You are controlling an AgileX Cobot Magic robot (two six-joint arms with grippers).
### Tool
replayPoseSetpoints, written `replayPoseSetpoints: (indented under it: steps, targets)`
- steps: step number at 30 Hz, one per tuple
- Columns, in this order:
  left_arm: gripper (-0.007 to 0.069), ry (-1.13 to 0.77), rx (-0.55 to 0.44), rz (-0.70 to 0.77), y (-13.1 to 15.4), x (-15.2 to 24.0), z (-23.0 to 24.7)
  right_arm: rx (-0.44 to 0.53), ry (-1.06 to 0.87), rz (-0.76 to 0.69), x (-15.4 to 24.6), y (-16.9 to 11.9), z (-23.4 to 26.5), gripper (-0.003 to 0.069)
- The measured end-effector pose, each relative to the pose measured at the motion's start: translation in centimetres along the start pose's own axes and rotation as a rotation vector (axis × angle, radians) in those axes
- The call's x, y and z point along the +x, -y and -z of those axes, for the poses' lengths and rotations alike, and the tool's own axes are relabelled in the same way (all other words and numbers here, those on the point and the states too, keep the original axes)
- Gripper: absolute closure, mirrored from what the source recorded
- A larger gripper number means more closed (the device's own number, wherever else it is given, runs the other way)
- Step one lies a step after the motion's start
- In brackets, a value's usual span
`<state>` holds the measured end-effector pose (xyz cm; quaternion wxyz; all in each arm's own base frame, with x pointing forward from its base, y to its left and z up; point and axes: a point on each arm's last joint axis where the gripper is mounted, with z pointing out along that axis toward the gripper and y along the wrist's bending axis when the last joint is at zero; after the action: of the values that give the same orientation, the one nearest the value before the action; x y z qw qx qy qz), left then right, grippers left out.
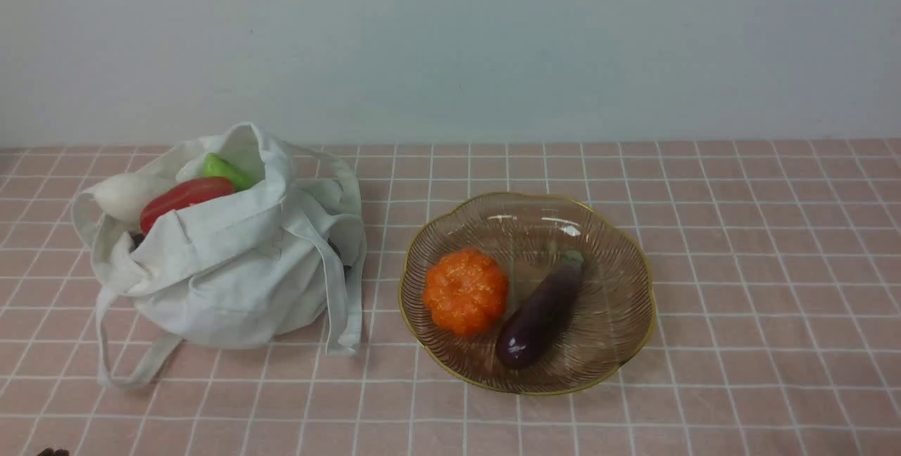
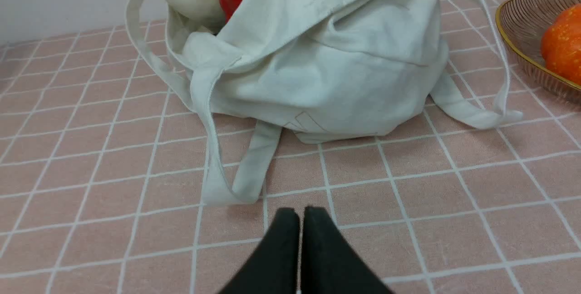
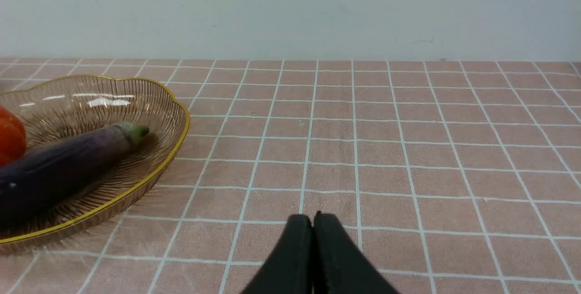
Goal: Take vegetables from bag on pink coffee tablecloth place on plate.
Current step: 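Reach into the cloth bag and grasp the green cucumber with the left gripper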
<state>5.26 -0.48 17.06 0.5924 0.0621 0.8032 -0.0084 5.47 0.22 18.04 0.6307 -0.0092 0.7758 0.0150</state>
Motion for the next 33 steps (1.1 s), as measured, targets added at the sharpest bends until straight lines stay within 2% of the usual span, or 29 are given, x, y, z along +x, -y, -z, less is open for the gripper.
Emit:
replayPoseSetpoints:
  steps: [23,25,27,28,30,33]
  targets:
    - [0.0630,0.005,0.003,0.015,0.0,-0.1,0.0,0.000,0.000,0.000,0.0,0.0,0.0,0.0673]
    - [0.0630,0.049,0.022,0.115,0.2,-0.5,0.0,0.000,0.000,0.000,0.0,0.0,0.0,0.0673]
    - [0.0630,0.129,0.052,0.286,0.3,-1.2,0.1,0.000,0.000,0.000,0.0,0.0,0.0,0.0673]
    - [0.0630,0.137,0.055,0.303,0.3,-1.3,0.1,0.000,0.000,0.000,0.0,0.0,0.0,0.0673]
    - [0.0630,0.248,0.088,0.502,0.2,-2.3,0.3,0.000,0.000,0.000,0.0,0.0,0.0,0.0673]
    - [0.0630,0.338,0.091,0.584,-0.1,-3.1,0.5,0.000,0.000,0.000,0.0,0.0,0.0,0.0673]
